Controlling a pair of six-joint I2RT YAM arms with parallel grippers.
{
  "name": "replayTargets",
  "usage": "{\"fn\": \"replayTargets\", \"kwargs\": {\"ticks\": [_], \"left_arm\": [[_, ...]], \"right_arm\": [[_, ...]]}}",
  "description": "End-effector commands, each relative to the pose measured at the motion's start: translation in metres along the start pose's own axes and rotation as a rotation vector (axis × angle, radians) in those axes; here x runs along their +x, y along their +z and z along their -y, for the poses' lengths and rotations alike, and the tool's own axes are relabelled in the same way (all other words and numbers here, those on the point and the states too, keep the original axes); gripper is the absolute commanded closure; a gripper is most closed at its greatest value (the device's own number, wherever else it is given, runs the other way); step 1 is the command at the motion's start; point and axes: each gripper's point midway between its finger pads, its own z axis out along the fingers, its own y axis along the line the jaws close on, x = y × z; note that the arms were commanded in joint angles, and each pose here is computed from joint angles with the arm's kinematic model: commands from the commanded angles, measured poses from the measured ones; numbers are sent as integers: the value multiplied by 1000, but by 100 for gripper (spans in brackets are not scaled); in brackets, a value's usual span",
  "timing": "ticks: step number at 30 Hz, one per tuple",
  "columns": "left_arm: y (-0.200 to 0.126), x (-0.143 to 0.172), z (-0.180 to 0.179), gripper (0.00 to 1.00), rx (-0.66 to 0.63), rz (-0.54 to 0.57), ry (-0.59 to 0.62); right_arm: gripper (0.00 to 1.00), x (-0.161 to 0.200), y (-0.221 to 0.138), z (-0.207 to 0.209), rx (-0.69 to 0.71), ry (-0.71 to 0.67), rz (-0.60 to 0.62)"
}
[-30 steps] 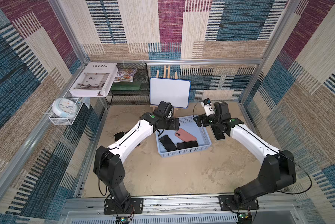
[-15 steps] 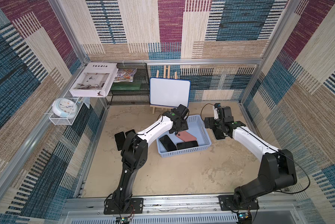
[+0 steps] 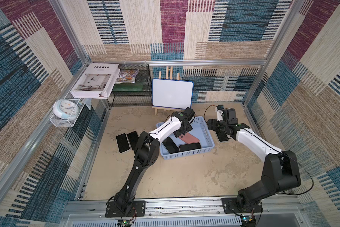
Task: Take the phone out of the storage box
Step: Adjust the storage box at the center of the board.
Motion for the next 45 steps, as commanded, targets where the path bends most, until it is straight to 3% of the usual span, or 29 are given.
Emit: {"fn": "replayTargets", "kwargs": {"ticks": [1, 6, 20, 23, 24, 25, 32, 45], "left_arm": [[4, 4, -12, 20, -51, -11, -49], [15, 11, -17, 19, -72, -38, -89], [39, 14, -14, 15, -73, -80, -160], [43, 17, -14, 12, -73, -88, -182], [43, 16, -13, 1, -68, -86, -187], [44, 16, -12, 0, -62, -83, -195], [42, 12, 2, 0, -1, -63, -219], [67, 39, -27, 7, -130, -130, -328]], "right_arm": [[22, 3, 1, -17, -99, -10, -19], [29, 18, 11, -28, -170, -21, -86], [34, 58, 37, -18, -133, -1, -200], [34, 63, 40, -16, -131, -2, -211], [34, 64, 41, -16, -129, 0, -214], [34, 66, 42, -16, -129, 0, -217], [38, 72, 40, -25, -163, -1, -222], [46, 73, 36, -33, -152, -42, -221]]}}
